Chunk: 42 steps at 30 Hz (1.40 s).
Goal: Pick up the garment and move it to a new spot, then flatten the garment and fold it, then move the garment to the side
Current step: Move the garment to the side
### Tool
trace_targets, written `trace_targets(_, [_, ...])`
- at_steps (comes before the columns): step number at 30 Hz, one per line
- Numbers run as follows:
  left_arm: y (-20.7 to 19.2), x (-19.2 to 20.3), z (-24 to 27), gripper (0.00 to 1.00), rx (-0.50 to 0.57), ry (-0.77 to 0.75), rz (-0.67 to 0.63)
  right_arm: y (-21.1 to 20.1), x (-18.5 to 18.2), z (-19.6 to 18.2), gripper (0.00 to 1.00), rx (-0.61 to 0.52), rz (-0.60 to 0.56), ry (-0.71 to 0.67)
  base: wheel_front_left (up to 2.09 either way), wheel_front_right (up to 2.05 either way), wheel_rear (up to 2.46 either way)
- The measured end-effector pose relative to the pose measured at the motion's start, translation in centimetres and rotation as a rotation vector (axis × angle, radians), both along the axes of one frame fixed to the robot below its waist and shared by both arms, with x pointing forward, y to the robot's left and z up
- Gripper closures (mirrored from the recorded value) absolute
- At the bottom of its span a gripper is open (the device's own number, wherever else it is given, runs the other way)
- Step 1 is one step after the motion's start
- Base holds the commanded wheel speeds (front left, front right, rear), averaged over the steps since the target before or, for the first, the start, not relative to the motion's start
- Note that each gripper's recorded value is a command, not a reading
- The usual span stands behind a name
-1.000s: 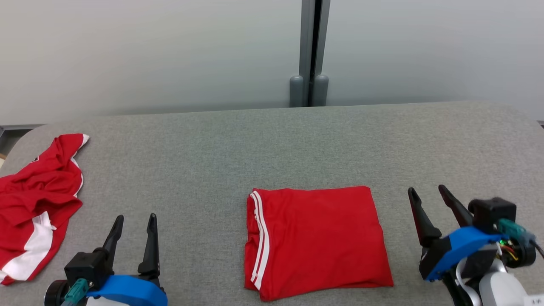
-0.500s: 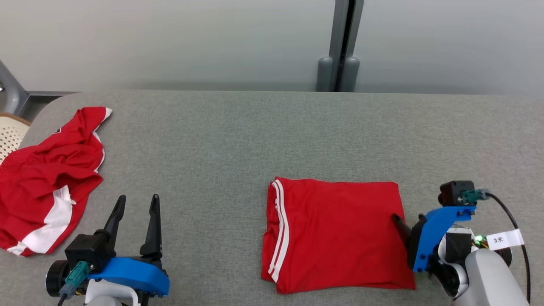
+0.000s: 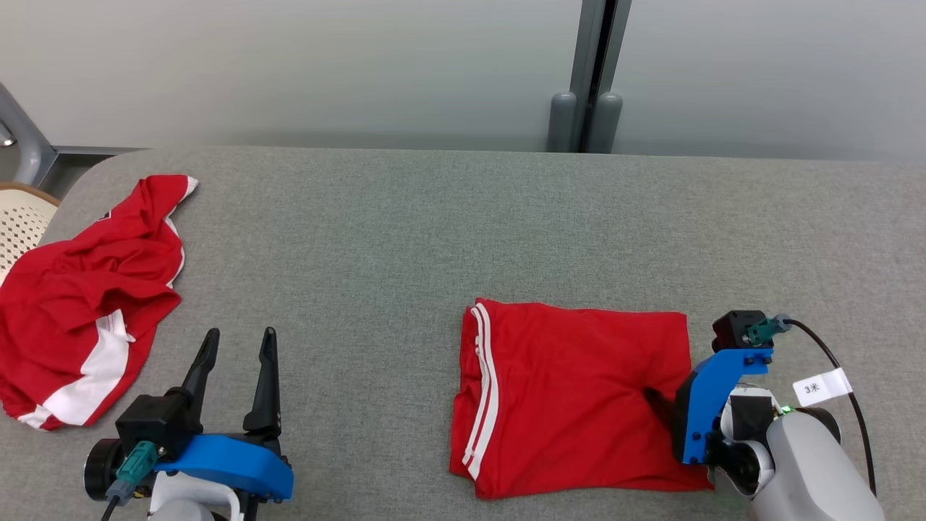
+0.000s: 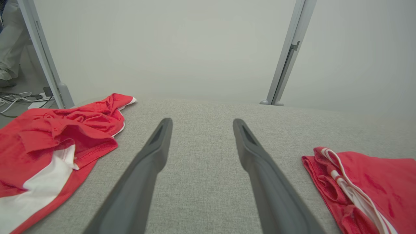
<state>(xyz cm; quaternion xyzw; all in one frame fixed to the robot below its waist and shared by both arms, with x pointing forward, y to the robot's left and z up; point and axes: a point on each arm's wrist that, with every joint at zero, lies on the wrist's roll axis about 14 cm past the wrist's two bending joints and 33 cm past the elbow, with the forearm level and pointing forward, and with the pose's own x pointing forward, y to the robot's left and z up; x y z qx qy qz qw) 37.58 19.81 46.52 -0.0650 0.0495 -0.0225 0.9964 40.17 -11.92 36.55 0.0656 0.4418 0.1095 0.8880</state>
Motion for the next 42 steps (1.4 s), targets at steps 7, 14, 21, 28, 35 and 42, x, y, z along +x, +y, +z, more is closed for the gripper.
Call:
trace_targets(7, [-0.5, 0.1, 0.0, 0.00, -0.003, -0.002, -0.015, 0.1, -0.5, -0.5, 1.00, 0.018, -0.010, 0.012, 0.00, 0.00, 0.00])
trace_targets(14, [-1.2, 0.7, 0.2, 0.00, -0.007, -0.011, -0.043, -0.4, 1.0, 1.3, 1.00, -0.145, 0.124, -0.110, 0.00, 0.00, 0.00])
trace_targets(21, [-3.6, 2.8, 1.0, 0.00, -0.042, -0.047, -0.101, -4.3, 6.4, 8.4, 1.00, -0.352, 0.243, -0.379, 0.00, 0.00, 0.00])
trace_targets(28, [-7.5, 6.1, 1.0, 0.00, -0.049, -0.071, -0.213, -11.0, 8.8, 12.0, 1.00, -0.523, 0.243, -0.458, 0.00, 0.00, 0.00])
trace_targets(35, [-11.3, 9.5, -0.1, 0.00, -0.053, -0.083, -0.328, -18.8, 9.9, 12.7, 1.00, -0.669, 0.168, -0.432, 0.00, 0.00, 0.00])
trace_targets(42, [-13.8, 12.3, -2.0, 0.00, -0.052, -0.067, -0.408, -25.2, 10.6, 12.9, 1.00, -0.752, 0.052, -0.413, 0.00, 0.00, 0.00])
